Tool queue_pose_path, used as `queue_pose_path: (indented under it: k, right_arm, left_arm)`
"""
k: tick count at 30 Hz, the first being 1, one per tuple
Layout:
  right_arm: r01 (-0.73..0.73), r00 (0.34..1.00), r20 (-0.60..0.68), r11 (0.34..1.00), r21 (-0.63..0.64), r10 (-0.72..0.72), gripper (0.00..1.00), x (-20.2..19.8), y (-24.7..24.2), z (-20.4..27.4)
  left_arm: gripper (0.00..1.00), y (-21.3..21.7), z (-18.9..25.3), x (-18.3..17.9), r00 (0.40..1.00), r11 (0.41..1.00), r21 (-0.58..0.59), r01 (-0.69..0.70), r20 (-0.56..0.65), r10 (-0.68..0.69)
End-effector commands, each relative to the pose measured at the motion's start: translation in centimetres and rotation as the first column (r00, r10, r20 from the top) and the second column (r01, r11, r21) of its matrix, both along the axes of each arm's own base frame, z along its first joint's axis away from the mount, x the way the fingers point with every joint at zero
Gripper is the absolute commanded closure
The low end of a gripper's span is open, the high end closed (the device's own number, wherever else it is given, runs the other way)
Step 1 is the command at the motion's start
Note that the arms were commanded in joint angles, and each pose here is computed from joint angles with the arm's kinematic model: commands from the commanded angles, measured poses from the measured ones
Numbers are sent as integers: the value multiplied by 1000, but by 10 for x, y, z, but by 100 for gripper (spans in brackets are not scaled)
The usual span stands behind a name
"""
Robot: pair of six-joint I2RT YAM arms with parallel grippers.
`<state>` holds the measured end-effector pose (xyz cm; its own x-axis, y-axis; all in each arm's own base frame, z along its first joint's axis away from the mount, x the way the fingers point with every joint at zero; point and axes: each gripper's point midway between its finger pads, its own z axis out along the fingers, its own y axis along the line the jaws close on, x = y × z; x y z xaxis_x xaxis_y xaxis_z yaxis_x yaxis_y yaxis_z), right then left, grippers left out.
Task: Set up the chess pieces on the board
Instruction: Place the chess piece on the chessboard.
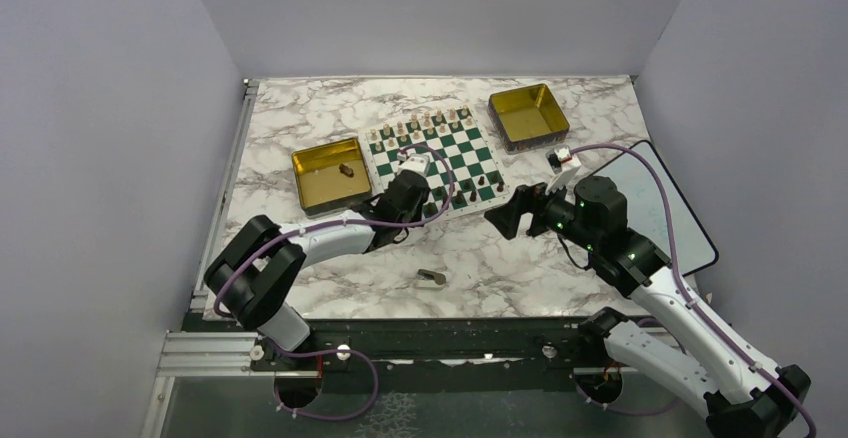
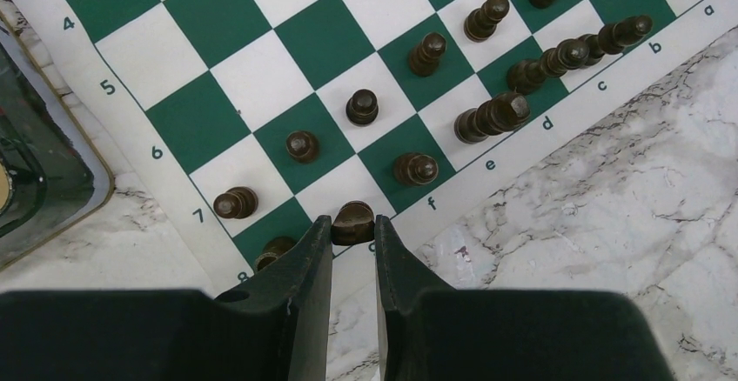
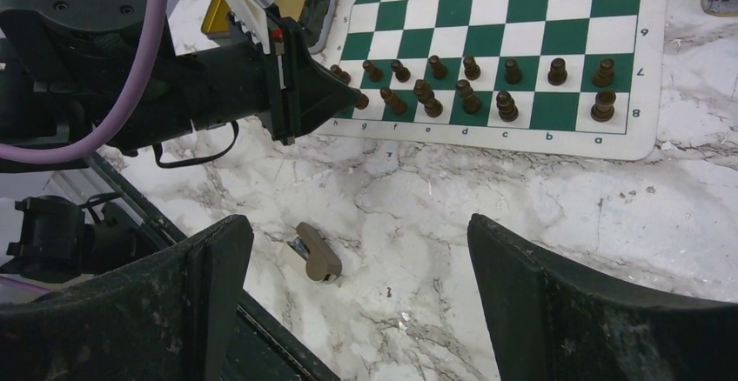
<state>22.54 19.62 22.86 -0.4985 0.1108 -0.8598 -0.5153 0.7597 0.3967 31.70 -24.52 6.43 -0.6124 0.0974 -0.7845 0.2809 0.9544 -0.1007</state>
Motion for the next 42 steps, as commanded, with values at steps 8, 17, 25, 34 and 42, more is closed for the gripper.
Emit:
queue_pose_path:
  k: [8, 17, 25, 34, 42]
  right_arm:
    - [8, 1000, 20, 1000, -5, -8, 1, 0, -3, 5]
    - [13, 1000, 26, 1000, -4, -12, 1, -1, -4, 7]
    - [18, 999, 30, 1000, -4, -18, 1, -1, -6, 8]
    - [21, 999, 30, 1000, -7, -20, 0, -2, -7, 7]
    - [18, 999, 27, 1000, -6, -18, 0, -2, -6, 6]
  left_arm:
    - [82, 2, -10, 2, 1000, 1000, 25, -19, 15, 19]
    - [82, 0, -11, 5, 1000, 999, 31, -19, 19, 19]
    - [78, -3, -15, 6, 1000, 999, 35, -11, 10, 11]
    - [68, -3, -20, 5, 1000, 999, 47, -10, -1, 10]
    - [60, -4, -1, 6, 1000, 1000, 25, -15, 17, 15]
